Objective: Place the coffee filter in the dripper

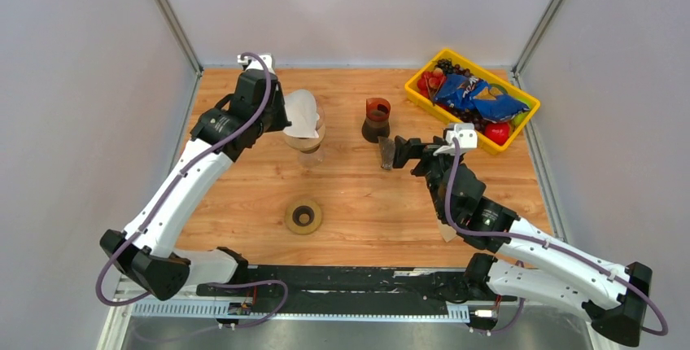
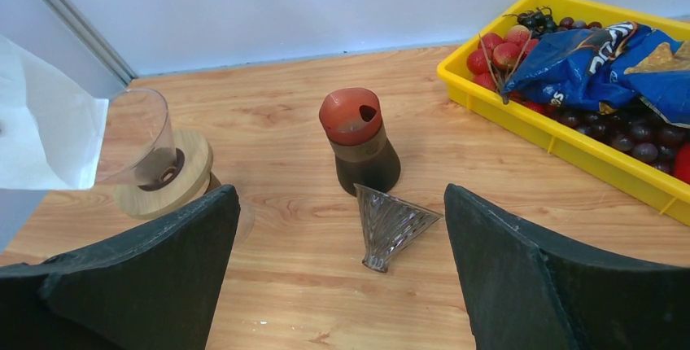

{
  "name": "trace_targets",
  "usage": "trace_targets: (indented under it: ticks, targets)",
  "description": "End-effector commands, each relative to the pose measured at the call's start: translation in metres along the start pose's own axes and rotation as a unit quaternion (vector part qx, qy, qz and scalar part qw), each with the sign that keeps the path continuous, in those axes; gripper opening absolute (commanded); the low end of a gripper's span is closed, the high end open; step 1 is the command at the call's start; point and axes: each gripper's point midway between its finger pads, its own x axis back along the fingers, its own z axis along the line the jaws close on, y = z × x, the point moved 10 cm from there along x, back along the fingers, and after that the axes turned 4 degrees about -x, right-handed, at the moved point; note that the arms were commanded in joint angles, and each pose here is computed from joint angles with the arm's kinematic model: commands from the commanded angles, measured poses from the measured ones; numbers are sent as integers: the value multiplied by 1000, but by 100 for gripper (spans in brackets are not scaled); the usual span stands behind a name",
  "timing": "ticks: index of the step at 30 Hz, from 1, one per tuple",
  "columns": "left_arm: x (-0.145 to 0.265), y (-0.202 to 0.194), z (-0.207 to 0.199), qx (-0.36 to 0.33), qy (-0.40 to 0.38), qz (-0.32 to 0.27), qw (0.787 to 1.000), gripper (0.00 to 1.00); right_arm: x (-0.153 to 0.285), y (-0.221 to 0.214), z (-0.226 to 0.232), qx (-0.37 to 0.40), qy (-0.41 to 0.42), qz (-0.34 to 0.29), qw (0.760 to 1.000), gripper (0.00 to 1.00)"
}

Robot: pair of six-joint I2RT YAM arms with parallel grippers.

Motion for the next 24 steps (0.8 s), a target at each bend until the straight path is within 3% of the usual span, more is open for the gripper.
trace_targets:
  ticks: [1, 13, 17, 24]
  targets:
    - [-2, 0, 0, -8, -12, 21, 1000, 3, -1, 4, -4, 0, -20, -16, 1000, 100]
    - [-43, -10, 5, -5, 3, 87, 996, 7, -6, -2, -1, 20, -22, -5, 1000, 100]
    - [-53, -6, 7, -5, 15, 88, 996, 18, -6, -2, -1, 20, -23, -4, 1000, 100]
    - [-56, 6, 6, -6, 21, 77, 997, 59, -8, -4, -1, 24, -24, -1, 999, 100]
